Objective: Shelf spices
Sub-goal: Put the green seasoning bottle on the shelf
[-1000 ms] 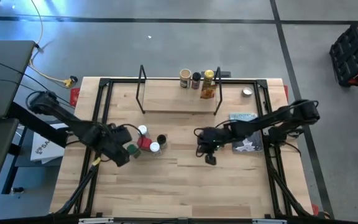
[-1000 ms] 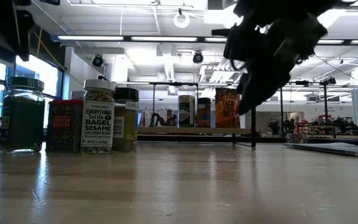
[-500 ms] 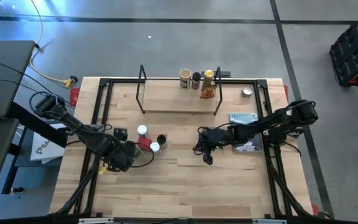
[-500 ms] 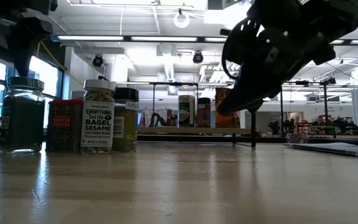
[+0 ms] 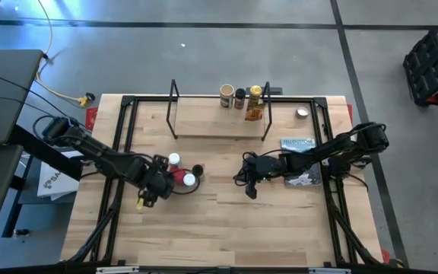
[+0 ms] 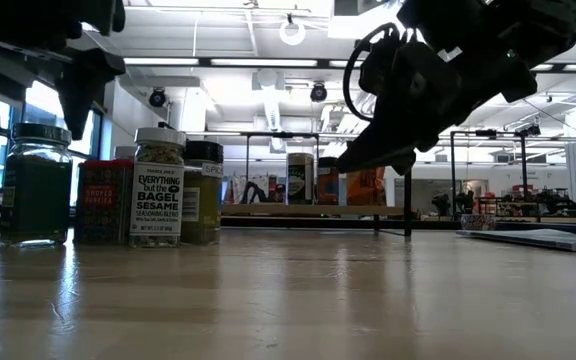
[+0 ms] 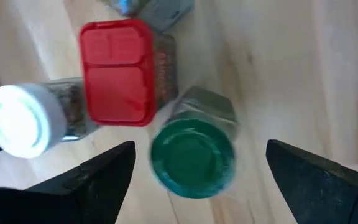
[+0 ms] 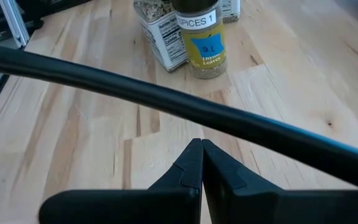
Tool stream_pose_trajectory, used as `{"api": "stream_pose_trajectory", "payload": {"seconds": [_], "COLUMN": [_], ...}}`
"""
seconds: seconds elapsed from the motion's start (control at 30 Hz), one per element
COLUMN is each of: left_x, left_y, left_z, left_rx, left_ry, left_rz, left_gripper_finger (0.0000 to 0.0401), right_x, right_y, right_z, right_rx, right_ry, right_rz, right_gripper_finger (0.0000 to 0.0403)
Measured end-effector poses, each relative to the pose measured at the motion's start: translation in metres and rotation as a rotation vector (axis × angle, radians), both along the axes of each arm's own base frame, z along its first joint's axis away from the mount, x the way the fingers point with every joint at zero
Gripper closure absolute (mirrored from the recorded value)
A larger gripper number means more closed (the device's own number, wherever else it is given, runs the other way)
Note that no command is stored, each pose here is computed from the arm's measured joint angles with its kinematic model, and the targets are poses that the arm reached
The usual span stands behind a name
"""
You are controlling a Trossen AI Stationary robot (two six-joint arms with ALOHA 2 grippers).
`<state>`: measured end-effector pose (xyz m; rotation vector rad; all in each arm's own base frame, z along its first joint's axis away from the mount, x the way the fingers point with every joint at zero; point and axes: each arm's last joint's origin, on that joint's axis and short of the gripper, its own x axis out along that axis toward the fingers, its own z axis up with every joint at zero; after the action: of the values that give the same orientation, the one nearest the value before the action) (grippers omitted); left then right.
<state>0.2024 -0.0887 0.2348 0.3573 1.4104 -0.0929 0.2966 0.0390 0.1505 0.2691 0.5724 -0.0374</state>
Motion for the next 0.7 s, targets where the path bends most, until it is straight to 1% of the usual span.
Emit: {"api": "stream_pose_trajectory", "payload": {"seconds": [0.13, 0.23, 0.33, 0.57, 0.7], "left_x": [0.003, 0.003, 0.006, 0.012, 0.012], "left_y": [0.004, 0.005, 0.006, 0.004, 0.006], "left_z": [0.000, 0.000, -0.004, -0.013, -0.014], "left_rx": [0.004, -0.021, -0.035, -0.020, -0.048], "left_ry": [-0.008, 0.007, 0.027, 0.072, 0.084], "left_rz": [0.012, 0.002, 0.000, 0.000, 0.015], "left_gripper_finger": [0.0046, 0.0052, 0.0068, 0.0113, 0.0136], "right_x": [0.000, 0.000, 0.000, 0.000, 0.000], "right_y": [0.000, 0.000, 0.000, 0.000, 0.000], "right_z": [0.000, 0.000, 0.000, 0.000, 0.000], "right_rx": [0.001, 0.001, 0.001, -0.002, -0.004], "right_ry": [0.000, 0.000, 0.001, 0.001, 0.001], "right_rz": [0.000, 0.000, 0.000, 0.002, 0.004], "right_gripper_finger": [0.0403, 0.0403, 0.0403, 0.0403, 0.0403]}}
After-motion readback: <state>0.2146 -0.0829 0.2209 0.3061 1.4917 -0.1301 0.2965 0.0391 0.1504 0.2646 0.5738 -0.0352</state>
